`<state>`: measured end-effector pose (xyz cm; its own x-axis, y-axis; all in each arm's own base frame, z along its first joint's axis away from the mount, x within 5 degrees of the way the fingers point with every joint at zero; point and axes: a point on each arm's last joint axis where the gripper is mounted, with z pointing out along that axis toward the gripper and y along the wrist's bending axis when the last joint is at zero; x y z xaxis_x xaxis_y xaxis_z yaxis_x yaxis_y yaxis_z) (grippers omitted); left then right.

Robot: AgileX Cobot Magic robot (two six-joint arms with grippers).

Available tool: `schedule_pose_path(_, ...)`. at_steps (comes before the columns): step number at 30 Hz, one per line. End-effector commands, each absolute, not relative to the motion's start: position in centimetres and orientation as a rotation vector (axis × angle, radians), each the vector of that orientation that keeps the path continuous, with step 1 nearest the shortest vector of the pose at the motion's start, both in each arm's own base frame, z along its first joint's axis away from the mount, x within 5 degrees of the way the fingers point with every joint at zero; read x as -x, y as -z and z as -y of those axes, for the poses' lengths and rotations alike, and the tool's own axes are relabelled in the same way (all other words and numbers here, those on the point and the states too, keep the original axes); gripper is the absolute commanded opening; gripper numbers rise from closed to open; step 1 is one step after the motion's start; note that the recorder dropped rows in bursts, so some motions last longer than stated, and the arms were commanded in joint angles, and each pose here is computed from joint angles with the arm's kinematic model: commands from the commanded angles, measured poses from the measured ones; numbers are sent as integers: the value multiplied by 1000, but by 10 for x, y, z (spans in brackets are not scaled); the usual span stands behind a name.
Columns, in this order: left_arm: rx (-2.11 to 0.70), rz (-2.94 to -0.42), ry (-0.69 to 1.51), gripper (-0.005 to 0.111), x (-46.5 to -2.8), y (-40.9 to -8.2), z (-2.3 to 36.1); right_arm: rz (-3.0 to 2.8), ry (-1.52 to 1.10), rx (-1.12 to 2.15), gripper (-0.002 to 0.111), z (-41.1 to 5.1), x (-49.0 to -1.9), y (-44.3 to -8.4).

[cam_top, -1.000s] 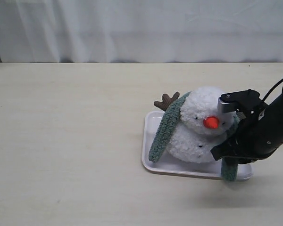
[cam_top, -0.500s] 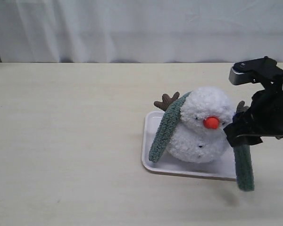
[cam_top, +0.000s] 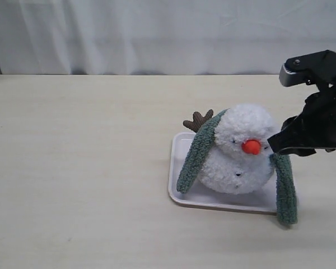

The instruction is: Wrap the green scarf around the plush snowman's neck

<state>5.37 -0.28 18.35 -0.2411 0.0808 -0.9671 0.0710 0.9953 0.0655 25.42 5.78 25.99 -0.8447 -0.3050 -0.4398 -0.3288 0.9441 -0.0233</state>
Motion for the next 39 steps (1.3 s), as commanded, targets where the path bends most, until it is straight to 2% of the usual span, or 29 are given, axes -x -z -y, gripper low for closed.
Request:
schedule_pose_path(1, -114, -1803, -2, 0, -54, -184, 3, -2705, -10, 599, 41, -56, -258, -236)
schedule_pose_path(6, -114, -1803, -2, 0, -54, -184, 3, -2754, -6, 613, 42, -57, -263, -223)
schedule_pose_path(10, -114, -1803, -2, 0, -54, -184, 3, -2779, -11, 615, 58, -58, -266, -216)
schedule_pose_path(12, -114, -1803, -2, 0, -54, -184, 3, -2788, -35, 599, 60, -59, -265, -219)
schedule_pose_path(22, -114, -1803, -2, 0, -54, -184, 3, -2521, -399, 712, 59, -81, -244, -294)
schedule_pose_path(26, -114, -1803, -2, 0, -54, -184, 3, -2435, -492, 784, 59, -98, -230, -307)
schedule_pose_path(30, -114, -1803, -2, 0, -54, -184, 3, -2462, -483, 874, 59, -129, -212, -293)
schedule_pose_path(35, -115, -1805, -2, 0, -54, -184, 3, -2525, -322, 524, 59, -151, -203, -271)
schedule_pose_path(39, -115, -1805, -2, 0, -54, -184, 3, -2495, -245, 439, 59, -162, -198, -250)
